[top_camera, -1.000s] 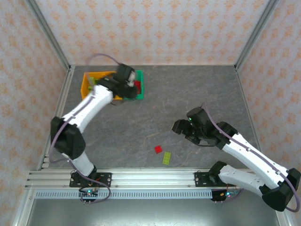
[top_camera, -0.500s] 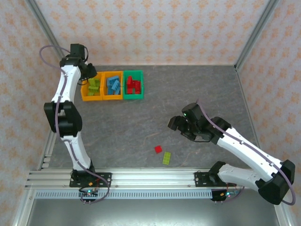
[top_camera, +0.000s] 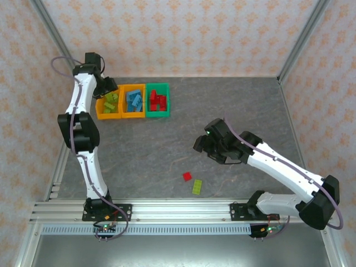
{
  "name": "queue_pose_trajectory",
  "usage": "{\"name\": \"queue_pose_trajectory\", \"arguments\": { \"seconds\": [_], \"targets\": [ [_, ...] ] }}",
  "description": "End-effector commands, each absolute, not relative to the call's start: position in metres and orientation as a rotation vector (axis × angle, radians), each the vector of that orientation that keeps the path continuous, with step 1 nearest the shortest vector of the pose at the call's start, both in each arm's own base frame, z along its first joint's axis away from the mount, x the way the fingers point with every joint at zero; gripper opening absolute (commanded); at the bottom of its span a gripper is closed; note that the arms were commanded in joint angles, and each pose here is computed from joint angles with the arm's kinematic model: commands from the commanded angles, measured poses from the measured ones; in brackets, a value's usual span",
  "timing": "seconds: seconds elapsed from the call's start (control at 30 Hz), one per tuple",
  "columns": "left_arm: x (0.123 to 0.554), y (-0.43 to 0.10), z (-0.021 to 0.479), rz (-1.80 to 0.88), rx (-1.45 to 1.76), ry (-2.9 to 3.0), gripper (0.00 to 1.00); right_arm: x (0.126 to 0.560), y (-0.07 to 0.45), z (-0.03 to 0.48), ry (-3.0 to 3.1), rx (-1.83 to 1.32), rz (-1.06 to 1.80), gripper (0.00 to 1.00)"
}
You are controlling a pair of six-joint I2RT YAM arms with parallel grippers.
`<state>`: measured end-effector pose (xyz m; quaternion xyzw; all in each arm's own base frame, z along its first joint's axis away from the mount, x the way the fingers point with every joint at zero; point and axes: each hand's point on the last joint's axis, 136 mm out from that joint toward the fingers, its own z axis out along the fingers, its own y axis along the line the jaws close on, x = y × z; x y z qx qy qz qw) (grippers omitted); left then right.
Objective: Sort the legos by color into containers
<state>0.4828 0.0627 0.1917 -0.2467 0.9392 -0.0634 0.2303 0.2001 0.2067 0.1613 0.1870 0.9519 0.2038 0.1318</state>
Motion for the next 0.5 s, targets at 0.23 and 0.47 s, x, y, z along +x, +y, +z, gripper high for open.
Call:
{"name": "queue_pose_trajectory", "arguments": {
  "seconds": [0.23,0.47],
  "targets": [
    [0.364,-0.075,0.249,-0.266,-0.095,2.557,0.65,0.17,0.212,0.094,2.967,0.548,0.348,0.75],
    [0.279,-0.137,0.198,-0.309,0.21,2.671,0.66,0.161,0.255,0.081,3.017,0.292,0.436,0.75]
  ]
}}
